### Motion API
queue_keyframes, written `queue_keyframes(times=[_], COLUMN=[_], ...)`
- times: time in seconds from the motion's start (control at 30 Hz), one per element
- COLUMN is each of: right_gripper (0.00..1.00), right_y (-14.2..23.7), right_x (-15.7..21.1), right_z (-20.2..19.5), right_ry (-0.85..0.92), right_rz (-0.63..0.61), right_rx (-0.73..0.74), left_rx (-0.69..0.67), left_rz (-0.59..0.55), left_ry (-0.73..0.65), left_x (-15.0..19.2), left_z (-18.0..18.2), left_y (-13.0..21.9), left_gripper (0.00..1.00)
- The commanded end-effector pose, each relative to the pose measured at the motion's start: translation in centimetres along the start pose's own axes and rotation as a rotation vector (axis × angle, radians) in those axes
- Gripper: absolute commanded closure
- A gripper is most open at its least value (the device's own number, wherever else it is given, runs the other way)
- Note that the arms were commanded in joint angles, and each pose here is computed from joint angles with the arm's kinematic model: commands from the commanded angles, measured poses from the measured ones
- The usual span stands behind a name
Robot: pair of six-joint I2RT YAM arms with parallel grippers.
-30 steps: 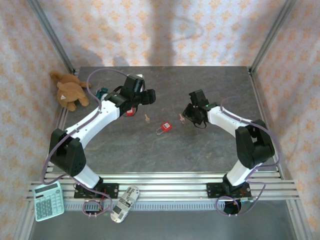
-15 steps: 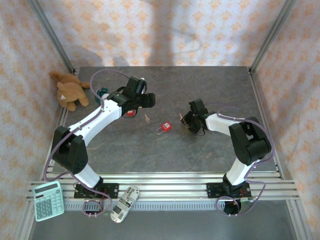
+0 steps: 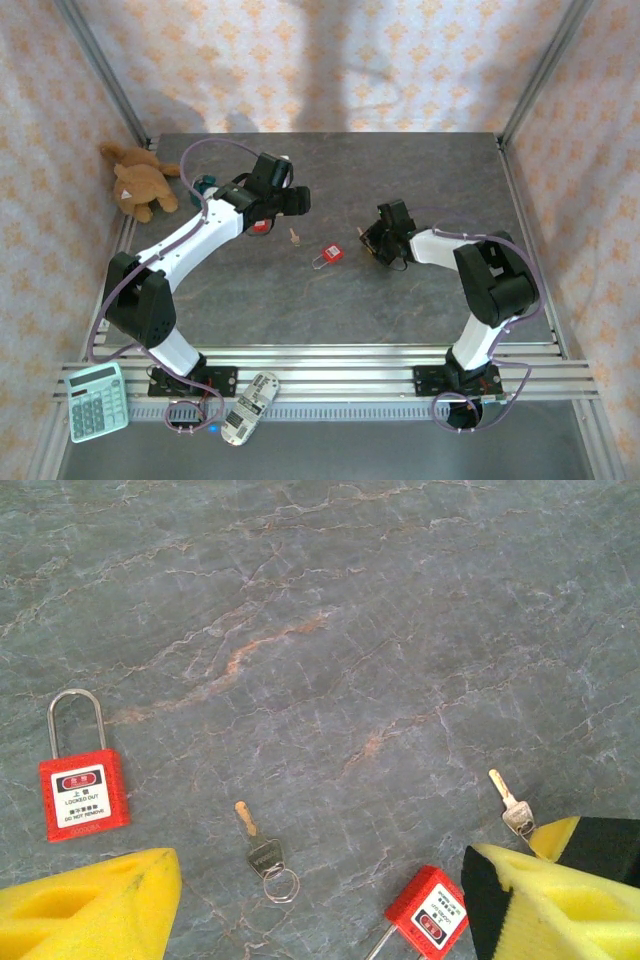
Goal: Unlock with the key
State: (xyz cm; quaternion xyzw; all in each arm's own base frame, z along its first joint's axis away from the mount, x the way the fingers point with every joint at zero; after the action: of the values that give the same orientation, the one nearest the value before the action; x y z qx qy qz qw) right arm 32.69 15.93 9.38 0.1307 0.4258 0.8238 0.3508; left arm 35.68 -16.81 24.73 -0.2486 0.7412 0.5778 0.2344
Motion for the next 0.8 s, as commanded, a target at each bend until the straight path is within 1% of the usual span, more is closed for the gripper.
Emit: queue_keyframes(times=[0.0, 0.23, 0.43, 0.63, 0.77], right_gripper=[0.78, 0.83, 0.87, 0.90, 0.92], right_y=[0.2, 0.3, 1.2, 2.2, 3.1], right_x=[-0.3, -0.4, -0.5, -0.9, -1.2], right_z=[-0.1, 0.0, 0.1, 0.9, 1.7], right_ry=[-0.012, -0.010, 0.013, 0.069, 0.125], right_rz=[-0.039, -0.037, -0.066, -0.085, -0.099], right_rx=[-0.004, -0.002, 0.010, 0.030, 0.034], left_rx=[-0.001, -0.001, 0.001, 0.006, 0.020], left_rz=[-0.018, -0.018, -0.020, -0.029, -0.055], left_ry=[-0.015, -0.016, -0.017, -0.021, -0.021], left_x=[-0.5, -0.6, -0.6, -0.7, -0.8], left_z=[-0.3, -0.3, -0.3, -0.3, -0.3], left_y=[1.2, 1.2, 1.3, 1.5, 1.8], left_gripper=[0.24, 0.24, 0.24, 0.24, 0.24])
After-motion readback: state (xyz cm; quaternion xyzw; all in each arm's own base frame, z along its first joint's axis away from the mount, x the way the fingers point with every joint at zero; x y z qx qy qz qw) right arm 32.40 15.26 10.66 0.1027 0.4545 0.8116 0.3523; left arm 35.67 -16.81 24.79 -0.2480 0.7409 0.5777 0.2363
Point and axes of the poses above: each hand's point on the last joint's axis, 136 mm out from that joint toward the fingers, its own y axis back along the fingers, its own z axis along the line the jaws close on, x = y × z, the point moved 8 cm from there along y, back along the fingers, and after that the axes turned 1 degree about -y, right-handed, at the moved point
